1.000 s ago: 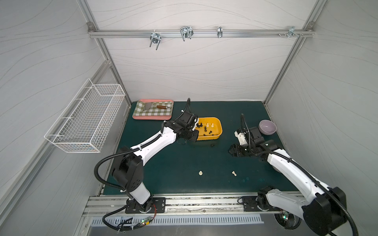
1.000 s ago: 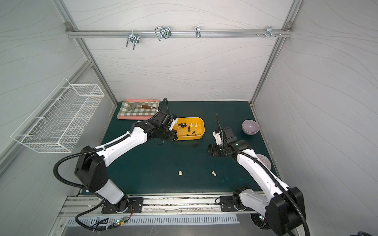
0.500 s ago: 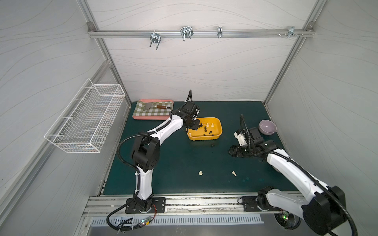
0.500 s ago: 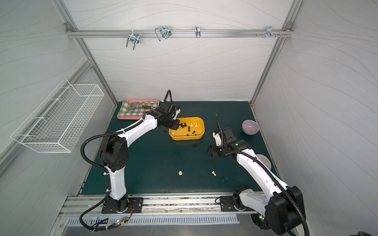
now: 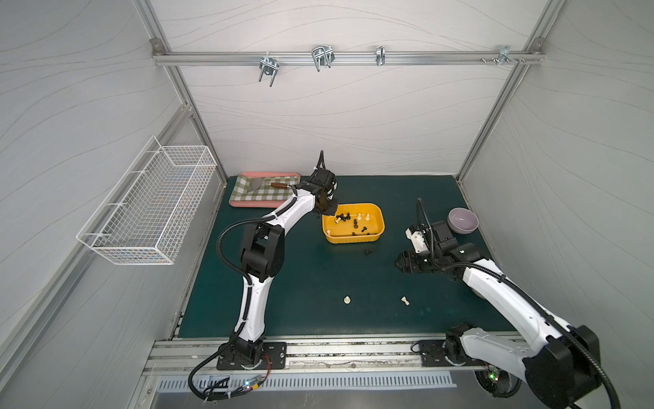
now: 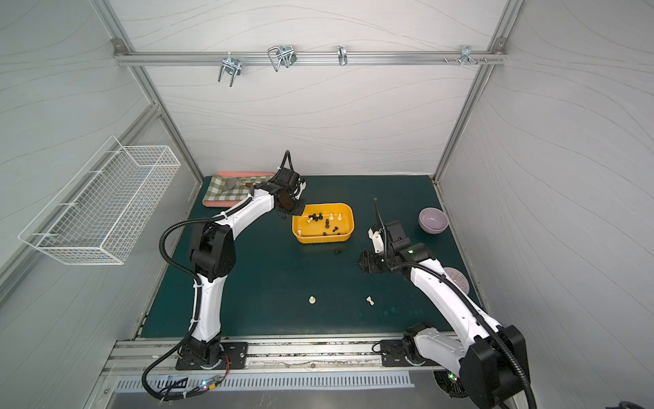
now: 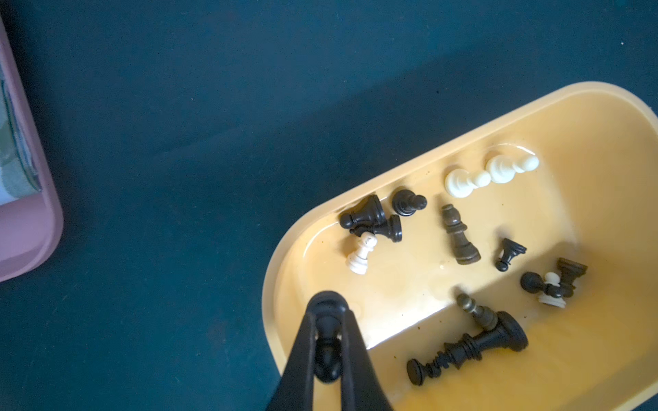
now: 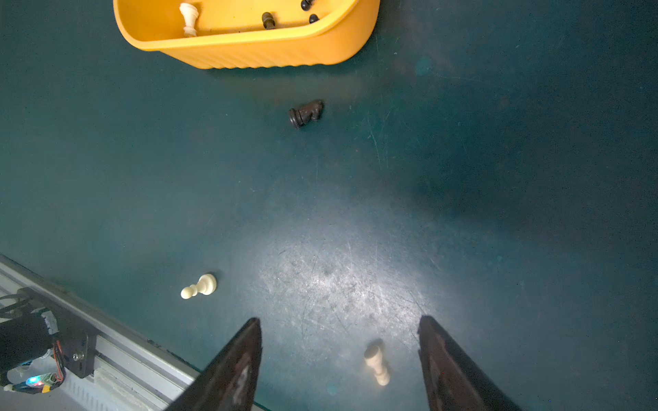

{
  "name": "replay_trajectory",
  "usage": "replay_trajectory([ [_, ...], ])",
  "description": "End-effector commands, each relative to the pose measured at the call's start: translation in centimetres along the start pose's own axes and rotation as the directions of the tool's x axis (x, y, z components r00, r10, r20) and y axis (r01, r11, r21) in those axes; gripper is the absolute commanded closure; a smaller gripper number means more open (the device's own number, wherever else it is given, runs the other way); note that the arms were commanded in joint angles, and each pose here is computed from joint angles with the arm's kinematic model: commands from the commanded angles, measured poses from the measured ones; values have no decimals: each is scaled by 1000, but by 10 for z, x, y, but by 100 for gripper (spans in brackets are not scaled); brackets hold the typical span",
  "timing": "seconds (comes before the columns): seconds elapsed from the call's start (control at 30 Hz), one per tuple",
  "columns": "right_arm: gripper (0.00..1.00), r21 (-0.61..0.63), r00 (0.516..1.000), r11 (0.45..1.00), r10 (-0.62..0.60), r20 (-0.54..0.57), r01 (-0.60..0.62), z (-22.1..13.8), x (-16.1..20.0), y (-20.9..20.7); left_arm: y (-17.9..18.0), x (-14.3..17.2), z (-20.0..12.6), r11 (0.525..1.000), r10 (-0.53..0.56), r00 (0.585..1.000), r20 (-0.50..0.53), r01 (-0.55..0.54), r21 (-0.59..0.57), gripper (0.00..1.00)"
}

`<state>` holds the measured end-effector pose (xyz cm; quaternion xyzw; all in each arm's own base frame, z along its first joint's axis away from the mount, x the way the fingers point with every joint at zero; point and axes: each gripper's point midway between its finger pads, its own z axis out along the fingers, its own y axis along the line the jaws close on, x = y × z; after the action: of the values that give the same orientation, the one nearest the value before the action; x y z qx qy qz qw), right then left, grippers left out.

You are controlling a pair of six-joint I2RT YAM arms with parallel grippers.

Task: Put the chess pieces into the storage box
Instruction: Place the chess piece in the storage box, then pick up the chess piece at the center of the board.

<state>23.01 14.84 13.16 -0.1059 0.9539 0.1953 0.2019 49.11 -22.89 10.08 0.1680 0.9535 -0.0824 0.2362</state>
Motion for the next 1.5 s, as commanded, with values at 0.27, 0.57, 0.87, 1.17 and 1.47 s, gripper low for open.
replay_trajectory([
  [0.27, 29, 6, 999, 1000, 26, -38, -26, 1, 8, -3, -5, -13, 17, 999, 38, 999, 4, -38, 19, 86],
  [0.57, 29, 6, 998, 1000, 27, -55, -27, 5, 9, -3, -6, -16, 25, 999, 33, 999, 0, -33, 22, 72],
  [0.87, 29, 11, 997, 1000, 23, -73, -23, 12, 7, -5, -7, -25, 15, 999, 20, 999, 28, -21, 35, 66],
  [1.17, 33, 13, 998, 1000, -6, -70, 7, 33, -10, 3, -17, -22, -24, 996, 0, 998, 67, -6, 90, 65],
  [1.47, 35, 37, 983, 986, -161, -88, 164, 71, -36, 46, -20, 5, -72, 991, -31, 995, 97, 18, 130, 65],
])
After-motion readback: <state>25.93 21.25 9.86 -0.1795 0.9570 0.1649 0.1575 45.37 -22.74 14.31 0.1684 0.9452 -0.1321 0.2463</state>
